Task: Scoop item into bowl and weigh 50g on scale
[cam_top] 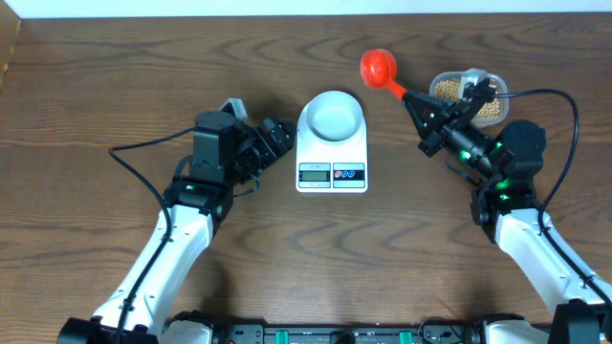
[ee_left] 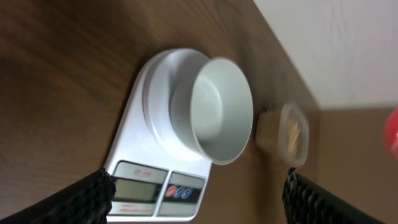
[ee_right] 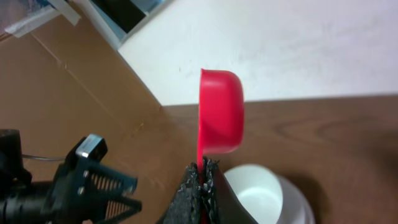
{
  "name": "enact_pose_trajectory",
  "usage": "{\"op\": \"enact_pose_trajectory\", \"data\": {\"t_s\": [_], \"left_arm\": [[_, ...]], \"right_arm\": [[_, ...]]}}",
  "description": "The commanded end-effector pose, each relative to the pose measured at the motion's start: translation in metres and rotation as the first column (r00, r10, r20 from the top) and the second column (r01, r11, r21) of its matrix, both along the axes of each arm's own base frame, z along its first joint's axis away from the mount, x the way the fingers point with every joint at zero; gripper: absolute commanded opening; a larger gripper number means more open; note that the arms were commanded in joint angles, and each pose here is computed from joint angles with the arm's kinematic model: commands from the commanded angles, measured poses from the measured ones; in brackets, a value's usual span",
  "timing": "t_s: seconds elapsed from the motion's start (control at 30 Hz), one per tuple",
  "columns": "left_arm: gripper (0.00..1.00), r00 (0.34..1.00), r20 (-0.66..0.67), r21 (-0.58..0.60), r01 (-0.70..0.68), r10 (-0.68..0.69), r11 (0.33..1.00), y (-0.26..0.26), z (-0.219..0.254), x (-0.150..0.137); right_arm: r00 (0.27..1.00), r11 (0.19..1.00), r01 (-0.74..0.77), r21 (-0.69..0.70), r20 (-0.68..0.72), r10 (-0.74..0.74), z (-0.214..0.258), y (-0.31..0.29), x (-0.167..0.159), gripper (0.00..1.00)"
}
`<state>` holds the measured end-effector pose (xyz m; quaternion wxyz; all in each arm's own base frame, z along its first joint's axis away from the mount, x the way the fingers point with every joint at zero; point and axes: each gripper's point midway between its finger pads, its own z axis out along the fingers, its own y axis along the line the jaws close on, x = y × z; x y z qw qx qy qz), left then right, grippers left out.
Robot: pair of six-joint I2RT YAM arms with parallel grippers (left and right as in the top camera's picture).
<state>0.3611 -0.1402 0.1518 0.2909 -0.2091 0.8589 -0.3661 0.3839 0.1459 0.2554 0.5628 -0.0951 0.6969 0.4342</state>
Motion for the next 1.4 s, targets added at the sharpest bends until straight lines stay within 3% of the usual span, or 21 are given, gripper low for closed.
{"op": "enact_pose_trajectory", "data": {"t_s": [0.0,0.13,0.33,0.43,0.57,0.73,0.9,1.0,1.13,1.37], "left_arm": [[0.89,0.973,0.098,0.022,0.208,-0.209,0.978,-0.004,0.018,-0.006],[0.89,0.945,0.052,-0.007,0.323,-0.322,0.946,0.009,0.018,-0.026],[0.88,0.9,0.028,0.176,0.424,-0.435,0.888,0.003,0.009,-0.039],[0.62,0.897,-0.01,0.28,0.427,-0.442,0.86,-0.008,-0.002,-0.042],[0.08,0.888,-0.048,0.438,0.43,-0.457,0.79,-0.029,-0.015,-0.05],[0.07,0.861,-0.06,0.489,0.467,-0.505,0.737,-0.05,-0.018,-0.063],[0.08,0.82,-0.067,0.42,0.54,-0.569,0.729,-0.065,-0.017,-0.077],[0.08,0.806,-0.031,0.462,0.537,-0.592,0.706,-0.068,-0.015,-0.071],[0.07,0.801,-0.082,0.554,0.532,-0.594,0.641,-0.066,-0.039,-0.062],[0.07,0.756,-0.131,0.547,0.595,-0.641,0.589,-0.097,-0.086,-0.057]], "right_arm": [[0.997,0.998,0.052,-0.031,0.058,-0.05,0.01,-0.006,0.009,0.01],[0.996,0.997,0.066,-0.036,0.061,-0.064,0.009,-0.008,0.011,0.01],[0.996,0.996,0.074,-0.04,0.053,-0.071,0.007,-0.009,0.012,0.01],[0.996,0.996,0.074,-0.04,0.052,-0.071,0.007,-0.009,0.012,0.01],[0.995,0.995,0.088,-0.04,0.052,-0.086,0.007,-0.011,0.013,0.01],[0.995,0.995,0.088,-0.041,0.045,-0.086,0.005,-0.011,0.013,0.01],[0.995,0.994,0.094,-0.057,0.029,-0.092,0.0,-0.012,0.014,0.01],[0.995,0.994,0.095,-0.057,0.029,-0.094,0.0,-0.012,0.014,0.01],[0.994,0.992,0.106,-0.062,0.034,-0.104,-0.001,-0.013,0.015,0.01],[0.993,0.991,0.119,-0.064,0.027,-0.117,-0.002,-0.015,0.017,0.01]]}}
